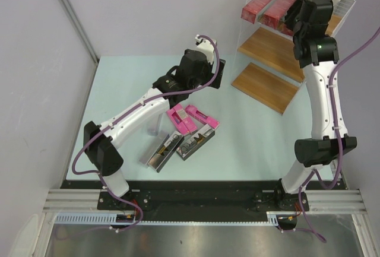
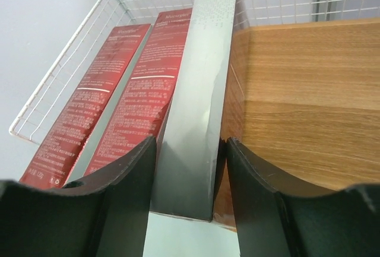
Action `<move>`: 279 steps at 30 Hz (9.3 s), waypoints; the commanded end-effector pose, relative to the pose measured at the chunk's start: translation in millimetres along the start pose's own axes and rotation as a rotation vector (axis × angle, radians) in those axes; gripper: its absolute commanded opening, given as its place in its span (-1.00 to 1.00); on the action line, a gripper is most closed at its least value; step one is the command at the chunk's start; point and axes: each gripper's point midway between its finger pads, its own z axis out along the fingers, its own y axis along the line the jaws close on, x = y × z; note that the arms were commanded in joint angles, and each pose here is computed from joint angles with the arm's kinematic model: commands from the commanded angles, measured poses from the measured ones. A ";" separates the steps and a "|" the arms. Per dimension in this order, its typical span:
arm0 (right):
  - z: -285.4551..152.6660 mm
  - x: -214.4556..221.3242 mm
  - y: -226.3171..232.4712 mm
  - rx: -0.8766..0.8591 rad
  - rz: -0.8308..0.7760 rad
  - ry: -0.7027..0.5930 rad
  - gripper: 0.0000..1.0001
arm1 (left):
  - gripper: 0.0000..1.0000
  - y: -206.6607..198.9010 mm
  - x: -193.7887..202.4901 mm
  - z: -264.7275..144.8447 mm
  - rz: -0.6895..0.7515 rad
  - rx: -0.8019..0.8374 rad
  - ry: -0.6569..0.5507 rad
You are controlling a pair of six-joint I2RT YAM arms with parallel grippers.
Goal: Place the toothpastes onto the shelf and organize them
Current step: Adjust the toothpaste on the shelf, then pick up the toothpaste from the center of the board.
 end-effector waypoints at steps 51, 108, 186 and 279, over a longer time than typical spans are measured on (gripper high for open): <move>-38.3 33.6 -21.6 -0.264 0.575 0.041 0.15 | 0.76 -97.8 -83.2 -54.6 -0.028 0.543 -0.264; -27.3 2.7 -51.0 -0.175 0.919 -0.144 -0.06 | -0.28 -161.8 -47.7 -104.5 -0.031 0.967 -0.347; -182.0 114.2 26.3 -0.339 0.094 0.176 0.99 | 0.99 25.3 -5.2 -64.4 -0.231 0.327 -0.180; -259.8 325.5 17.4 -0.966 0.281 0.777 0.98 | -0.22 -73.4 132.5 -66.1 0.081 0.651 0.113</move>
